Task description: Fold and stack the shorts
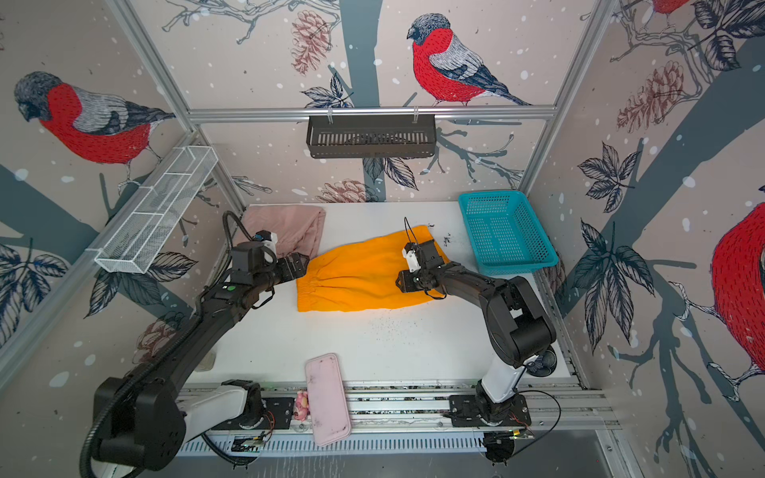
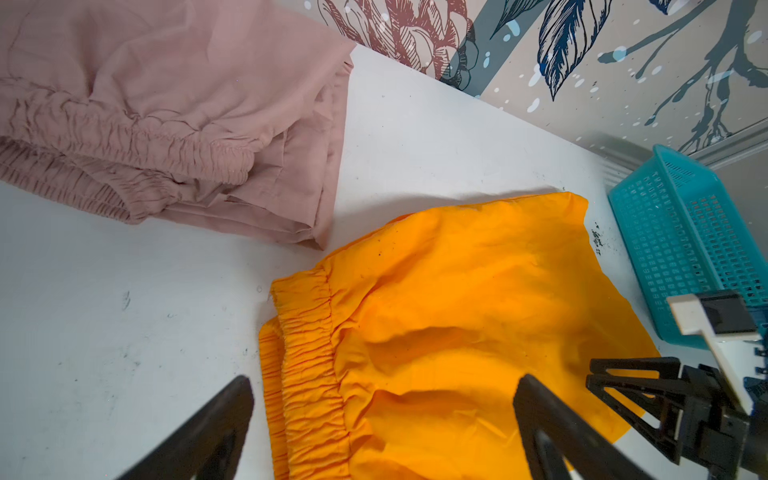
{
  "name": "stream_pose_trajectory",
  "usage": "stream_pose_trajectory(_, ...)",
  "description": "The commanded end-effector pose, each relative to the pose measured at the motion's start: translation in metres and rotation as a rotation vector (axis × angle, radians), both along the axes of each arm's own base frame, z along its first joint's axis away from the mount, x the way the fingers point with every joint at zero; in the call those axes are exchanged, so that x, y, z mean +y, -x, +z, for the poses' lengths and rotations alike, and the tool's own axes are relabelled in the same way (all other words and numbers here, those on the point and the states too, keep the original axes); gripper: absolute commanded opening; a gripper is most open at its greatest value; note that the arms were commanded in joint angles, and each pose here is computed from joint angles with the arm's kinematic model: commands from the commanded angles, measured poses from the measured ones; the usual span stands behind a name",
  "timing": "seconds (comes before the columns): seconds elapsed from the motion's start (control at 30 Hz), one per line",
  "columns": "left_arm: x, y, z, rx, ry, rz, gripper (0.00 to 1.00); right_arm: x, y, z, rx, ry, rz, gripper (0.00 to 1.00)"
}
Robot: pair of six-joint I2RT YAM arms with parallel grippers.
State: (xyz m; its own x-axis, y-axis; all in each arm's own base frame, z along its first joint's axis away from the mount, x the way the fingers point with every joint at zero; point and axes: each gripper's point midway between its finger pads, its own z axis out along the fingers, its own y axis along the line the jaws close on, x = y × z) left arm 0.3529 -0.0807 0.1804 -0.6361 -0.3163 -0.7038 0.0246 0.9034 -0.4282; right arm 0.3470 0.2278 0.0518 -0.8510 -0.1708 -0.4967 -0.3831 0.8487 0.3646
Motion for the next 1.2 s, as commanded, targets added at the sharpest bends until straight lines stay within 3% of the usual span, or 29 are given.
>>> stream_pose_trajectory(0.0,0.000,-0.001,0.004,-0.041,0.022,0.006,0.98,-0.001,-0.002,-0.010,-0.017,-0.004,-0.025,0.47)
stream_pose_trajectory(0.2,-0.012,0.003,-0.016,-0.007,0.058,-0.051,0.98,-0.021,-0.002,-0.028,-0.011,0.022,-0.089,0.47)
stream_pose_trajectory(0.43,-0.021,-0.006,-0.024,0.009,0.067,-0.107,0.98,-0.075,-0.007,-0.022,-0.032,-0.033,-0.237,0.47)
stream_pose_trajectory(0.63,-0.011,-0.009,-0.005,-0.015,0.038,-0.067,0.98,-0.043,-0.017,0.029,-0.189,0.020,-0.060,0.53)
stream_pose_trajectory(0.77,0.020,-0.002,0.017,-0.004,-0.012,0.059,0.98,0.012,-0.011,0.073,-0.353,0.076,0.134,0.65)
stream_pose_trajectory(1.0,0.054,0.019,0.037,-0.044,-0.066,0.195,0.98,0.114,0.050,0.096,-0.623,0.243,0.541,0.77)
stream_pose_trajectory(1.17,0.062,0.022,0.020,0.000,0.003,0.199,0.98,0.156,0.092,0.096,-0.787,0.348,0.701,0.79)
